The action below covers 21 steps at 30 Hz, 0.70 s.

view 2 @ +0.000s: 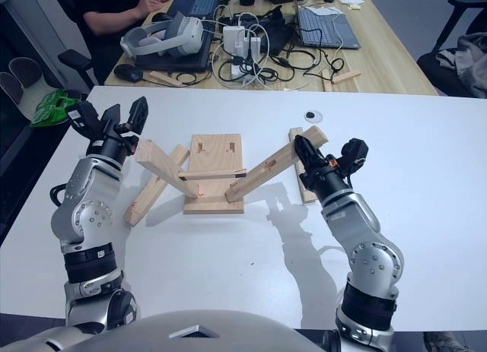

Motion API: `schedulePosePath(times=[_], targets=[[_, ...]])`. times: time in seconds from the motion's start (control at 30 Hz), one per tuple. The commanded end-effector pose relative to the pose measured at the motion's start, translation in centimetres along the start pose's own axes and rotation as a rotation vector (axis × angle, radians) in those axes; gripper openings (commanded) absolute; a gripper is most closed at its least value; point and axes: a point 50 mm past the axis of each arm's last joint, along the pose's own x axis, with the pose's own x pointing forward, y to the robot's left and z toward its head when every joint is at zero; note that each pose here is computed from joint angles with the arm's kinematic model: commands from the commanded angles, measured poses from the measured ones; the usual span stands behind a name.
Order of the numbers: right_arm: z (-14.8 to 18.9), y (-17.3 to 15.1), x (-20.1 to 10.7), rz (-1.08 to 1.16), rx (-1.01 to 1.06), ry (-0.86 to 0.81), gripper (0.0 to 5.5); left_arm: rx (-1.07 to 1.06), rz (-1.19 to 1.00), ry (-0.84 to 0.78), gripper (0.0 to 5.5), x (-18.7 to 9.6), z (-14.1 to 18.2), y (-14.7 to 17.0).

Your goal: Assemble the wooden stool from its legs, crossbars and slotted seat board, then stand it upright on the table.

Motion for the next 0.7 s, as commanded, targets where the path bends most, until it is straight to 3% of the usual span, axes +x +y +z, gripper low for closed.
schedulePosePath(times=[0.03,0.23,0.53,0.7], targets=[[-0.1,-0.8,0.4,-0.077,-0.052,-0.015,1.01,0.01,-0.004,0.008,3.79,0.0,0.0,-0.3],[1.1,-0.5,0.7,-0.086,-0.094,-0.048,1.01,0.02,-0.05,0.013,3.79,0.0,0.2,-1.0],[0.1,1.1,1.1,0.03,-0.371,0.057,1.01,0.03,-0.04,0.012,3.79,0.2,0.1,-0.9],[-0.3,-0.1,2.1,0.032,-0.441,0.104,1.01,0.041,-0.026,-0.007,3.79,0.2,0.2,-1.0]])
